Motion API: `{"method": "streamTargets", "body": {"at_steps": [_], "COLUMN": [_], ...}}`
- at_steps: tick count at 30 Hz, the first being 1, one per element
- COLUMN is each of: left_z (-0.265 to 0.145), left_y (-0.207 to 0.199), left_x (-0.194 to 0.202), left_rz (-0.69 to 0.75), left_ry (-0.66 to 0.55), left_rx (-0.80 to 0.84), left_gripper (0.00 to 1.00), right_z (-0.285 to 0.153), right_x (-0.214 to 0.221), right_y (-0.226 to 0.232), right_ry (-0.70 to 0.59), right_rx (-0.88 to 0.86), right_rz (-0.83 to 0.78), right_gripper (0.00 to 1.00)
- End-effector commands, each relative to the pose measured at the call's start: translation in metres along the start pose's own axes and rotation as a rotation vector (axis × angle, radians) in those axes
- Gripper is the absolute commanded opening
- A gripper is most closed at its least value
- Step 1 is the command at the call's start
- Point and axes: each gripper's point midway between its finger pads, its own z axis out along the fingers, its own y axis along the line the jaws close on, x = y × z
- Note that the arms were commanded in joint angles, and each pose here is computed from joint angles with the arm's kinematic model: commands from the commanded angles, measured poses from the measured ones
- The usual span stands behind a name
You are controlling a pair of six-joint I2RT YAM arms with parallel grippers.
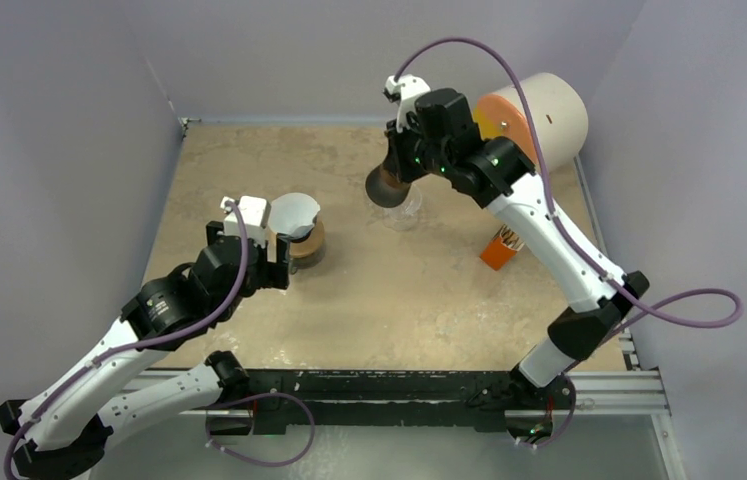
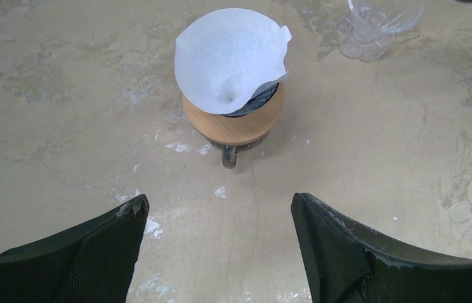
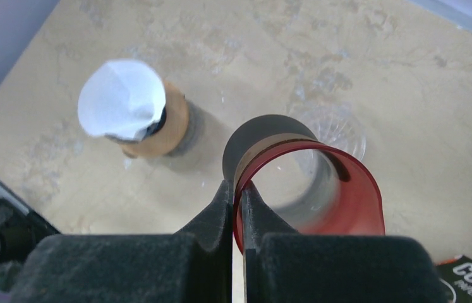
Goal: Place the coffee filter in the dripper
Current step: Place the coffee server at the center of the board.
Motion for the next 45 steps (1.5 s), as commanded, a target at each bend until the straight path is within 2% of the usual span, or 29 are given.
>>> {"method": "streamTargets", "body": {"at_steps": [1,11,16,24,36,45], "left_z": [0.001,0.002,0.003,0.006,0.009,0.008], "left_y": [0.001,-0.001,-0.002,-0.006,-0.006,-0.007], "left_x": [-0.003,-0.004,-0.003,-0.001,0.001,0.000], "left_rz": [-0.009,-0.004,0.002,0.014,0.021,0.019], "left_ry": [-0.003,-0.003,0.000,0.016,0.026,0.024], "left_rx": [-0.014,-0.005,0.001,0.003,-0.002,0.001], "left_gripper": [0.83,0.83,0.83,0.83,0.83,0.83], "right_z": [-0.031,-0.042,-0.045,-0.043,-0.031,-0.012], "right_x": [0.006,0.085,0.129,0.184,0.215,0.228], "right_y": [0.019,0.041,0.047,0.049,0.068,0.089], "right_ry": [-0.043,0.112,0.190,0.247,0.200,0.211], "right_rx": [0.003,-0.012,-0.028,0.001,-0.018,-0.008], "right_rz": [-0.097,-0.181,-0.182,-0.162,-0.092,-0.141], "right_gripper": [0.00,0.00,0.00,0.00,0.00,0.00]}}
